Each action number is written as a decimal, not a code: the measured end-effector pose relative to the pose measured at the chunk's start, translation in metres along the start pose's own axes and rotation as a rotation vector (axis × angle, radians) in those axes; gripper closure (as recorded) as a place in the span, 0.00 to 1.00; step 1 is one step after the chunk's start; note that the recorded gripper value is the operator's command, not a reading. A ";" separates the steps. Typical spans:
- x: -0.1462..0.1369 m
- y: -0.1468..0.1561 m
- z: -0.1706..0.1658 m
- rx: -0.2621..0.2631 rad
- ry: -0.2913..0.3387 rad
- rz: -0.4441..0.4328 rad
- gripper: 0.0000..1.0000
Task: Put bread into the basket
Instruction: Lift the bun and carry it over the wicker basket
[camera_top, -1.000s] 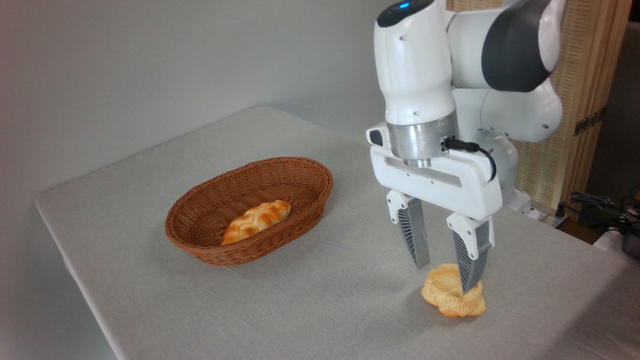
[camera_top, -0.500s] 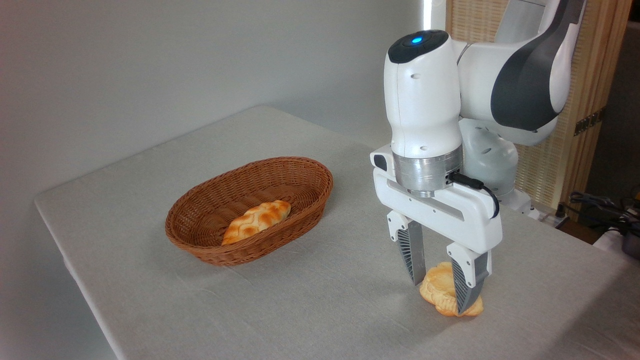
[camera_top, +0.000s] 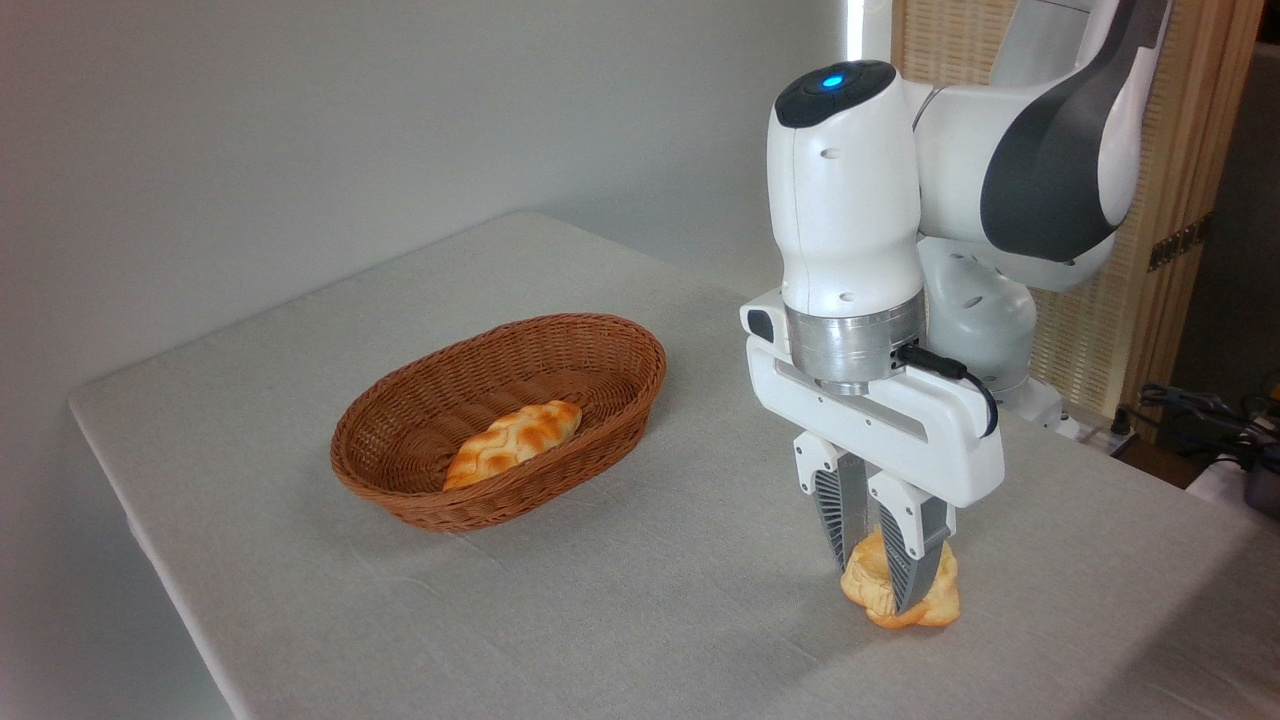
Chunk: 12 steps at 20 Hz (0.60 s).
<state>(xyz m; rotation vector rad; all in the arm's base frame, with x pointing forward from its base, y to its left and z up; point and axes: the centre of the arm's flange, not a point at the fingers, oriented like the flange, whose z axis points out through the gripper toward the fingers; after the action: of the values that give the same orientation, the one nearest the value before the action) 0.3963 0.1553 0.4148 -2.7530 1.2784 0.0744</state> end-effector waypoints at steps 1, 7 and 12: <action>0.000 -0.001 -0.001 0.002 0.000 0.000 0.76; 0.054 0.008 -0.095 0.008 0.014 0.048 0.75; 0.131 0.057 -0.188 -0.066 0.092 -0.027 0.70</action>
<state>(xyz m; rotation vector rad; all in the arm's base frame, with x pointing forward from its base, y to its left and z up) 0.4371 -0.0029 0.5858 -2.8596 1.2830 -0.0124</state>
